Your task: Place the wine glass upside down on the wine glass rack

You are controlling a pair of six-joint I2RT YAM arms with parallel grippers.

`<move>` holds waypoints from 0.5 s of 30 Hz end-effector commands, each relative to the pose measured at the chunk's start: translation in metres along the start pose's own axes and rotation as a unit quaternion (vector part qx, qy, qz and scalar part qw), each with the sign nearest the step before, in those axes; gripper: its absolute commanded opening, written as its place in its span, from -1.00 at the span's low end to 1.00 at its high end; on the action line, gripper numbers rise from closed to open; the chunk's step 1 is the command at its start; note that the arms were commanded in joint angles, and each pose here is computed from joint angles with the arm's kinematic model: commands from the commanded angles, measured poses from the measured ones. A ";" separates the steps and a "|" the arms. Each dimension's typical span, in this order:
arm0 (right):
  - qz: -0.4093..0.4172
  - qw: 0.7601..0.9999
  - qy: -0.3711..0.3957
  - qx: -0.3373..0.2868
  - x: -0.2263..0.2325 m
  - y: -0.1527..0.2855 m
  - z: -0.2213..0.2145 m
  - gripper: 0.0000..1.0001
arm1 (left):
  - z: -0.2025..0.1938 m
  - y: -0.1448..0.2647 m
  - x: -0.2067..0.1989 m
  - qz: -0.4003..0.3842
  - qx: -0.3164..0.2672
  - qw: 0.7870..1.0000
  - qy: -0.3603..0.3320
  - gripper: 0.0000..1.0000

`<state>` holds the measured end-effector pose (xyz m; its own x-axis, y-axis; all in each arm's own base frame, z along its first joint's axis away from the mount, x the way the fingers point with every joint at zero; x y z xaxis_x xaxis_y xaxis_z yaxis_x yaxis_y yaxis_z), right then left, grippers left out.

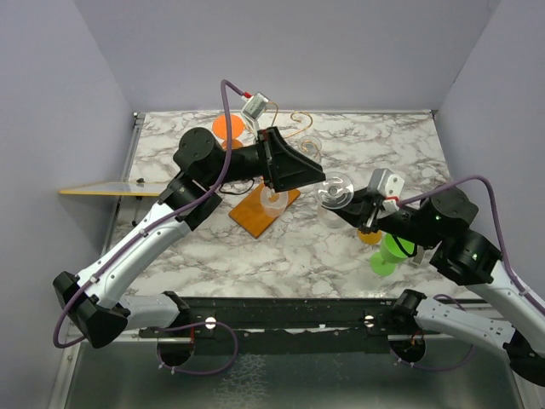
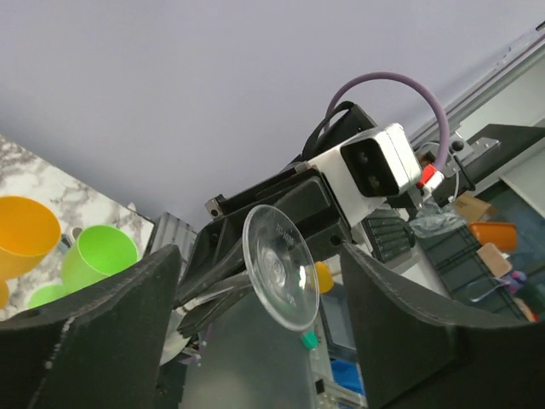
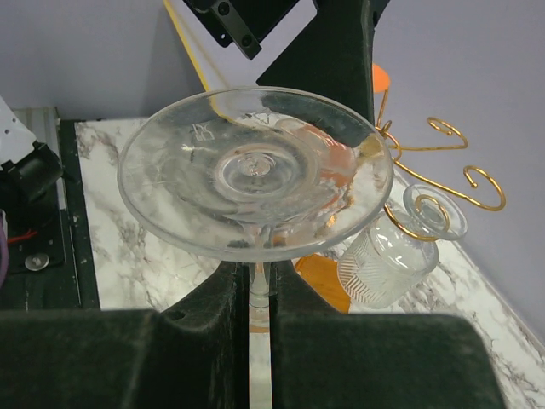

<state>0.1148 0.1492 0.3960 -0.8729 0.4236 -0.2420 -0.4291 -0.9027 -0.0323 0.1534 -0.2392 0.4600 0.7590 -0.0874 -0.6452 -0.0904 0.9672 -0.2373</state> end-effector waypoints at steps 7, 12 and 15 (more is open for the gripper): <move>0.012 0.999 0.030 -0.026 -0.002 -0.004 0.012 -0.98 | -0.009 -0.003 0.007 -0.009 0.033 0.998 0.052 -0.08; 0.021 0.999 0.031 -0.025 -0.001 -0.006 0.011 -0.98 | -0.013 -0.002 0.010 -0.021 0.055 0.997 0.058 -0.42; 0.022 0.999 0.034 -0.022 -0.002 -0.007 0.011 -0.98 | -0.016 -0.002 0.010 -0.028 0.063 0.995 0.068 -0.50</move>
<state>0.1199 0.1556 0.3915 -0.8778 0.3946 -0.2715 -0.4090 -0.9125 -0.0039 0.1558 -0.2458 0.4490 0.6877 -0.1226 -0.7156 -0.0337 0.9792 -0.2000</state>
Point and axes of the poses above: each gripper's point midway between its finger pads, its own y axis back along the fingers, its own x axis along the line the jaws close on, z = x × y, the point moved 10 cm from there along y, back along the fingers, and after that the axes turned 2 degrees about -y, right-handed, at the moved point
